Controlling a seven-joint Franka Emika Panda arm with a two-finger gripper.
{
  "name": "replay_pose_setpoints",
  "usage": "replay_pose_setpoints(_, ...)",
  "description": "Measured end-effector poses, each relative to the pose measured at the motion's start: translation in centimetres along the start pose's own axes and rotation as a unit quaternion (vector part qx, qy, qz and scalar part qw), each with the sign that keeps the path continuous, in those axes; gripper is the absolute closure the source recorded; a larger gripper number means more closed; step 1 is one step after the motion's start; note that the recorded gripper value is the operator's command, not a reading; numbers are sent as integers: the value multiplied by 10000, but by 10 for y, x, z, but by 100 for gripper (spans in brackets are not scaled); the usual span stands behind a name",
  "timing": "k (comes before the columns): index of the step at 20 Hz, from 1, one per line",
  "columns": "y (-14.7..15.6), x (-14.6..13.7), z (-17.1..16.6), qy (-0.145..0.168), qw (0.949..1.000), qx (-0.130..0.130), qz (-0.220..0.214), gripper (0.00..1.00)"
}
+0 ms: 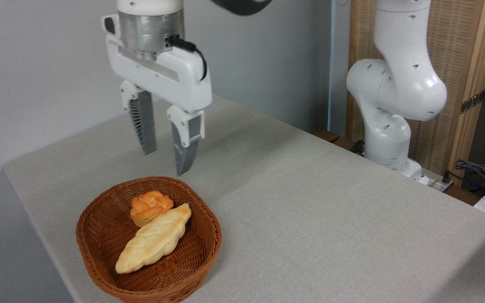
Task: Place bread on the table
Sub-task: 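Lower the open gripper down over the small orange bun in the basket, then close the gripper fingers around the small orange bun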
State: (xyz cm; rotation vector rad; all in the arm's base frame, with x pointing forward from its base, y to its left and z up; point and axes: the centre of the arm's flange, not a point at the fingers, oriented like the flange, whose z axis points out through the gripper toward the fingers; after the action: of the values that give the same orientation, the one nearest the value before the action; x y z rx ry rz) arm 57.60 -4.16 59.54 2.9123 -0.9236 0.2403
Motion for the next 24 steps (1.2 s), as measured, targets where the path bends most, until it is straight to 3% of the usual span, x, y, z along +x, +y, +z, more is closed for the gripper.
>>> replay_pose_setpoints(6,19,35,46,274,9984,43,-501,0)
replay_pose_setpoints(11,28,37,79,272,9931,-309,-1096,0)
replay_pose_setpoints(16,41,35,109,124,9920,-427,-1179,0)
replay_pose_setpoints(24,62,37,156,155,9920,-427,-1179,0)
